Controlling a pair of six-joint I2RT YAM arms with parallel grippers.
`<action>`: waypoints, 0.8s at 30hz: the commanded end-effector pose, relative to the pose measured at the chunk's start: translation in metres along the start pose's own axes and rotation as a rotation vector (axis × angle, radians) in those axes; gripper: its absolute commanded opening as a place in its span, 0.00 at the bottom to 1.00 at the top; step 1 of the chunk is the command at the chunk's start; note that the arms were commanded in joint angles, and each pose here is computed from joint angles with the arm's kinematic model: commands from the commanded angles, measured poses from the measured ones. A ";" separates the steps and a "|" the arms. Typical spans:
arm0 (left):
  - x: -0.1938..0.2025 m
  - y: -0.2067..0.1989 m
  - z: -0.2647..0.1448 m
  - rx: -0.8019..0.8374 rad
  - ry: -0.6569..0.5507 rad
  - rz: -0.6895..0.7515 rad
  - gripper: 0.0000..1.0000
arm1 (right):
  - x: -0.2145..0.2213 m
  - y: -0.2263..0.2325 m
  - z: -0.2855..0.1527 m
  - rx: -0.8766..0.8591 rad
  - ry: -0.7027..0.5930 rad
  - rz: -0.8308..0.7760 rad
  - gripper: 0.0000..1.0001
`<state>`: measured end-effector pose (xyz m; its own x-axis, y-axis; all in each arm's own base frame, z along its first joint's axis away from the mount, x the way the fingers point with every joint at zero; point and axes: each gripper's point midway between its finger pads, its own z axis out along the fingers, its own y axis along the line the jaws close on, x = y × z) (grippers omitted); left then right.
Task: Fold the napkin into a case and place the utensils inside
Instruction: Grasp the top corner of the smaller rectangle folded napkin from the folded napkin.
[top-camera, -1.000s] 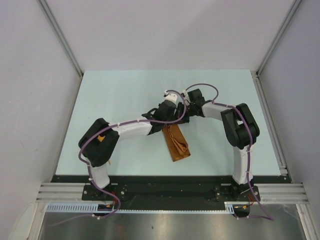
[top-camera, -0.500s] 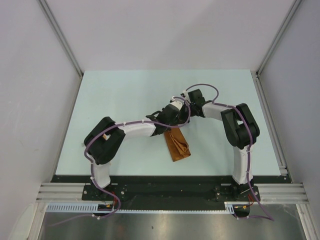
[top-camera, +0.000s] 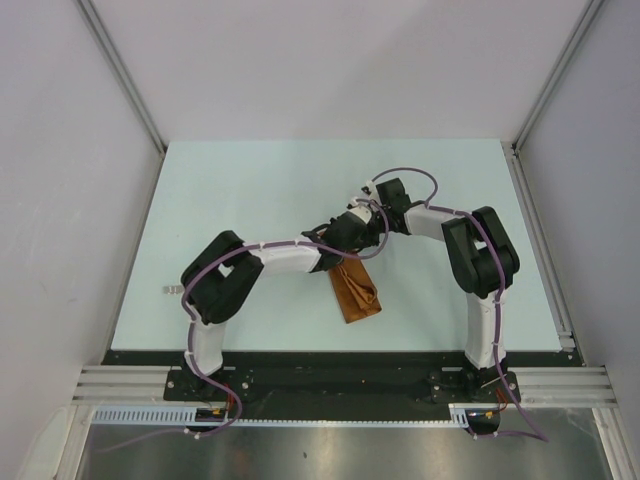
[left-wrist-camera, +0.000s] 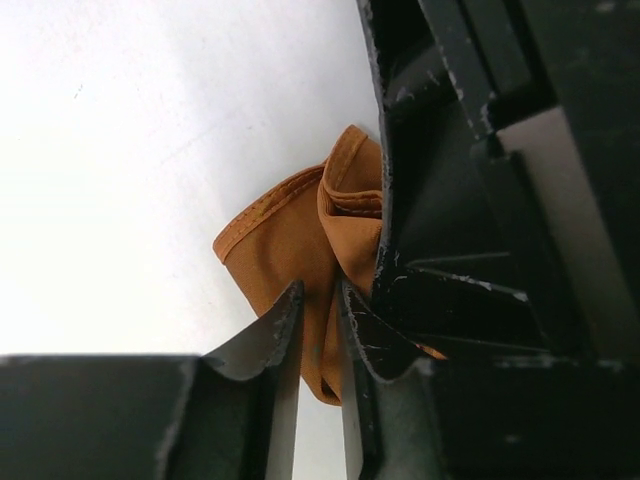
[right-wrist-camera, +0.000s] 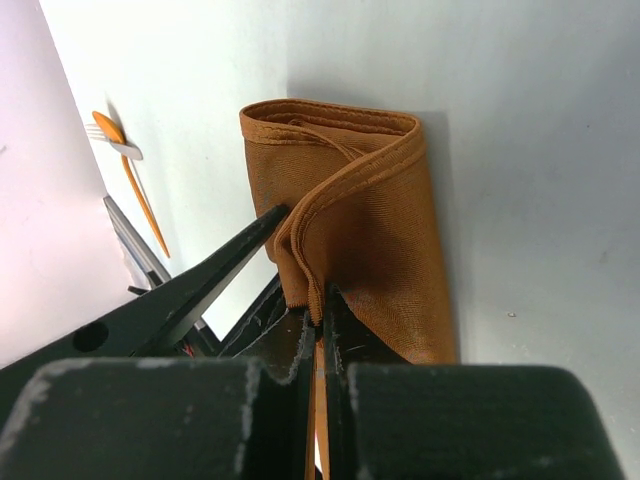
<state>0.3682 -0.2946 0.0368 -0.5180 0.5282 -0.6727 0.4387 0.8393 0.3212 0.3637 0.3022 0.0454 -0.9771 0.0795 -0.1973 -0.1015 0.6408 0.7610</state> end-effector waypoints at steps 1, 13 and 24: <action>-0.014 0.003 0.000 -0.040 -0.032 0.026 0.22 | 0.000 0.011 0.000 -0.037 0.003 -0.026 0.00; -0.043 0.009 -0.024 0.041 -0.149 -0.159 0.00 | 0.003 0.015 0.003 -0.041 0.020 -0.043 0.00; -0.035 0.020 -0.028 0.127 -0.214 -0.401 0.00 | 0.008 0.026 0.020 -0.077 0.048 0.013 0.00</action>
<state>0.3711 -0.2799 0.0649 -0.5347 0.2442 -0.8090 0.3346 0.9403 0.0627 0.3545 0.3180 0.0457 -0.9828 0.0487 -0.1781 -0.1093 0.6237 0.7740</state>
